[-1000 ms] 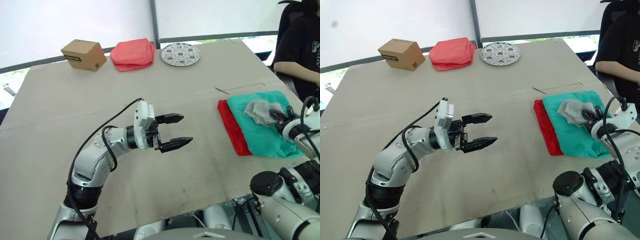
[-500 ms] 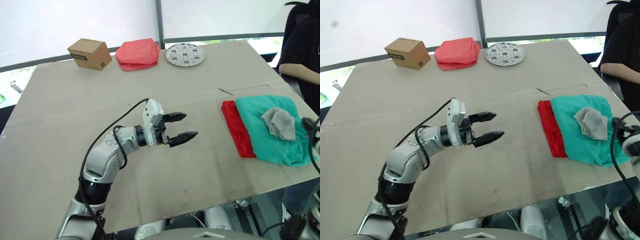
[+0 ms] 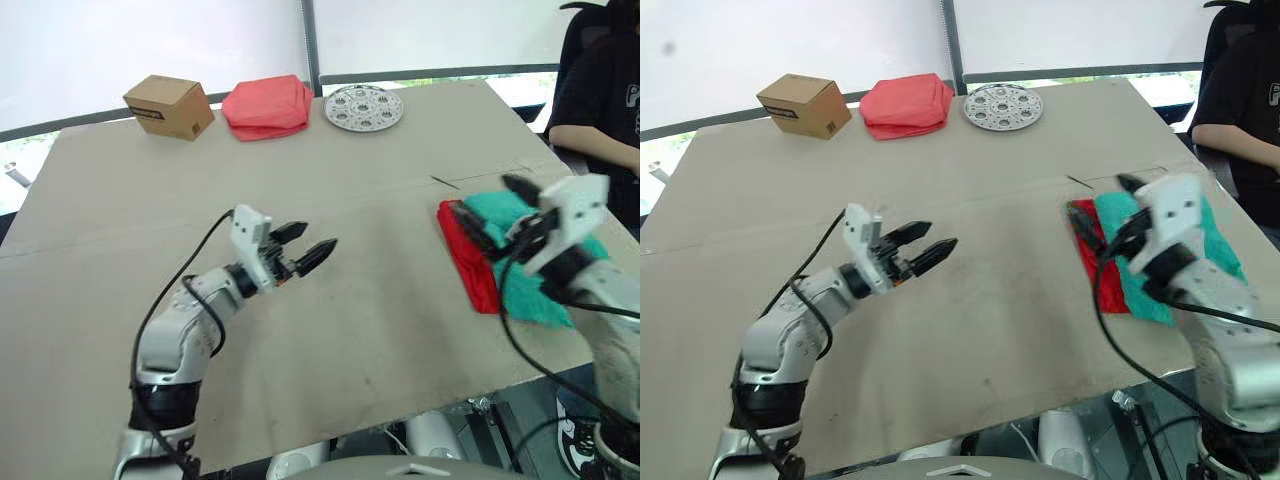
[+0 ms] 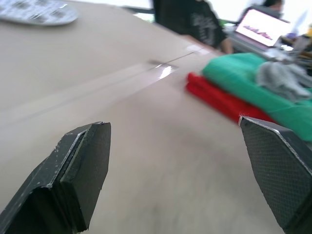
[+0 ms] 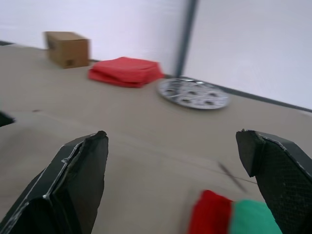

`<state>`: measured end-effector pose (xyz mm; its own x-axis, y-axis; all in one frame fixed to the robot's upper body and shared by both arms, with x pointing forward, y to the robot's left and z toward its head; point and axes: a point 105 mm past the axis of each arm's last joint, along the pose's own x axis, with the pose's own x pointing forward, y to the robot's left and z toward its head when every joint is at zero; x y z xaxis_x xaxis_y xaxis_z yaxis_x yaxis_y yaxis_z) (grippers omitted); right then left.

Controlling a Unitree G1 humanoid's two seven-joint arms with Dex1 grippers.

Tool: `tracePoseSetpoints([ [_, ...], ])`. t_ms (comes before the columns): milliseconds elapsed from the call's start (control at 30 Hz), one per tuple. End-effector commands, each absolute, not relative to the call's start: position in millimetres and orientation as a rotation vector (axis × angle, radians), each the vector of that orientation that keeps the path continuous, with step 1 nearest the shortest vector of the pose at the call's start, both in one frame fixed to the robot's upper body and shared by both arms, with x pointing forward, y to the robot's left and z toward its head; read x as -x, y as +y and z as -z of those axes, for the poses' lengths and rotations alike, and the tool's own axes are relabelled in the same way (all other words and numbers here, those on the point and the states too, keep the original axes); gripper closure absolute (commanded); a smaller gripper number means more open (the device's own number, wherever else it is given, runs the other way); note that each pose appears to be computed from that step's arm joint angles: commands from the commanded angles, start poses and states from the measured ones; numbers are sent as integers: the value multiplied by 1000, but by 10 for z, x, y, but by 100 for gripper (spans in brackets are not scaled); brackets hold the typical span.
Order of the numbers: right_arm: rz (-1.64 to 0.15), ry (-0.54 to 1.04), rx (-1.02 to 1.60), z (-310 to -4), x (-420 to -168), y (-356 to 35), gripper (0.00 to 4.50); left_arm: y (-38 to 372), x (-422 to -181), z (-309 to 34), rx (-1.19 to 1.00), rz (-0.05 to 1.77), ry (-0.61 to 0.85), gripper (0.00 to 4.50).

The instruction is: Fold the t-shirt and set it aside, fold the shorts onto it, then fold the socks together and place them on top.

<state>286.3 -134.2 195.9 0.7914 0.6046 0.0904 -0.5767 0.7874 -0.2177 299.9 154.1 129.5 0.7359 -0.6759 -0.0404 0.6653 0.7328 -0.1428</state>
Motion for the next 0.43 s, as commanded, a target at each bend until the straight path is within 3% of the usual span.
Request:
tracePoseSetpoints([
  [33, -794, -134, 235, -1776, -2774, -1252, 6, 1688, -2766, -1434, 57, 726, 63, 0],
  [233, -848, 57, 293, -1471, -2433, -1708, 6, 2091, -2246, -1207, -76, 702, 212, 0],
  [433, -844, 181, 335, -1414, -2129, -2056, 6, 2373, -1883, -1086, -92, 661, 308, 0],
])
